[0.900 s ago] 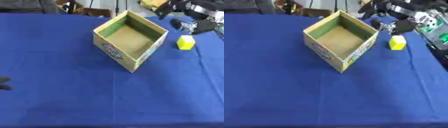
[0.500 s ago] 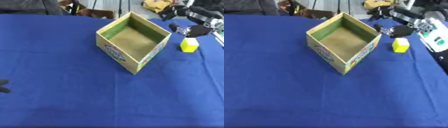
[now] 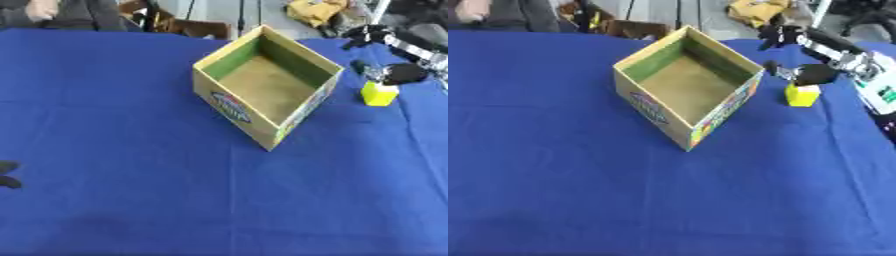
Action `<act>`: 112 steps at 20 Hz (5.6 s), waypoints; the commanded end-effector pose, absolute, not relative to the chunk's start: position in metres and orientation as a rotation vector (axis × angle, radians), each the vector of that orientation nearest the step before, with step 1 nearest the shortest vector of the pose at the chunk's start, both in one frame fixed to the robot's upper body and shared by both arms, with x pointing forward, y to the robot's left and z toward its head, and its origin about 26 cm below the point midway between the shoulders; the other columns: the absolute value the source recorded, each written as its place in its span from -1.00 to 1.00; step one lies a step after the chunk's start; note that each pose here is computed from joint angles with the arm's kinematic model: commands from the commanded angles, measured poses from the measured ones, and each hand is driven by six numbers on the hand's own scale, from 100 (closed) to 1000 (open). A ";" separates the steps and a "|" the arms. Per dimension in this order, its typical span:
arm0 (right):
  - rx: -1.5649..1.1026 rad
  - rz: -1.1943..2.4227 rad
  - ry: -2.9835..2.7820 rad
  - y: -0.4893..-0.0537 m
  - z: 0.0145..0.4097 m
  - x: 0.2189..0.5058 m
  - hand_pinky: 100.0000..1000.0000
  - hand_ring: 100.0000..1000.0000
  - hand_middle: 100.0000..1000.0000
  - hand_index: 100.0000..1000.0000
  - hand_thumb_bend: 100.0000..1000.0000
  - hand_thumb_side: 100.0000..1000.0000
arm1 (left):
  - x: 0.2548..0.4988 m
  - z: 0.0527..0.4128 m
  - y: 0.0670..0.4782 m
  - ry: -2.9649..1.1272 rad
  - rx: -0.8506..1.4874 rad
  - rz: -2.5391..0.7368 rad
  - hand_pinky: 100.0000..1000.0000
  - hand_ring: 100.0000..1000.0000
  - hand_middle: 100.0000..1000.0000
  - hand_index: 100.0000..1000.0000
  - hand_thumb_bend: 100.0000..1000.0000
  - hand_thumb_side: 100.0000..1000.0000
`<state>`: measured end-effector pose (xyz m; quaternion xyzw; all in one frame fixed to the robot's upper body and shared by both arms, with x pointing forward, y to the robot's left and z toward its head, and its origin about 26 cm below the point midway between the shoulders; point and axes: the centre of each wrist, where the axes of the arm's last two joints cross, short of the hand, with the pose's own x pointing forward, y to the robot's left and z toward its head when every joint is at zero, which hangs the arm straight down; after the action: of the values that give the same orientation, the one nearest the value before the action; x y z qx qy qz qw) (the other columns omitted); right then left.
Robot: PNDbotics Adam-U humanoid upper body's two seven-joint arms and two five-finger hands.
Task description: Pick up objects on the table and place them in the box.
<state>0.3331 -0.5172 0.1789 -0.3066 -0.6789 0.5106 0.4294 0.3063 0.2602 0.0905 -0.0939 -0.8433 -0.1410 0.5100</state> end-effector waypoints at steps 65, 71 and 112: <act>-0.986 1.065 -1.598 -0.581 0.184 0.273 0.66 1.00 0.87 0.70 -0.47 0.37 | 0.304 0.121 0.263 -2.149 -0.192 -0.401 -0.01 0.30 -0.07 0.19 -0.70 0.91; -0.950 1.056 -1.592 -0.585 0.186 0.268 0.66 1.00 0.87 0.70 -0.45 0.38 | 0.302 0.123 0.262 -2.159 -0.205 -0.410 0.00 0.30 -0.07 0.19 -0.69 0.92; -0.812 0.500 -1.874 -0.582 0.179 0.268 -1.00 -0.44 -0.16 -0.47 -0.84 -0.73 | 0.302 0.119 0.260 -2.145 -0.233 -0.406 -0.01 0.31 -0.08 0.19 -0.68 0.92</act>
<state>0.2683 -0.5796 0.1594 -0.3250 -0.7638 0.2119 0.5158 0.3029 0.2575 0.1144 -0.0980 -0.8672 -0.1613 0.4609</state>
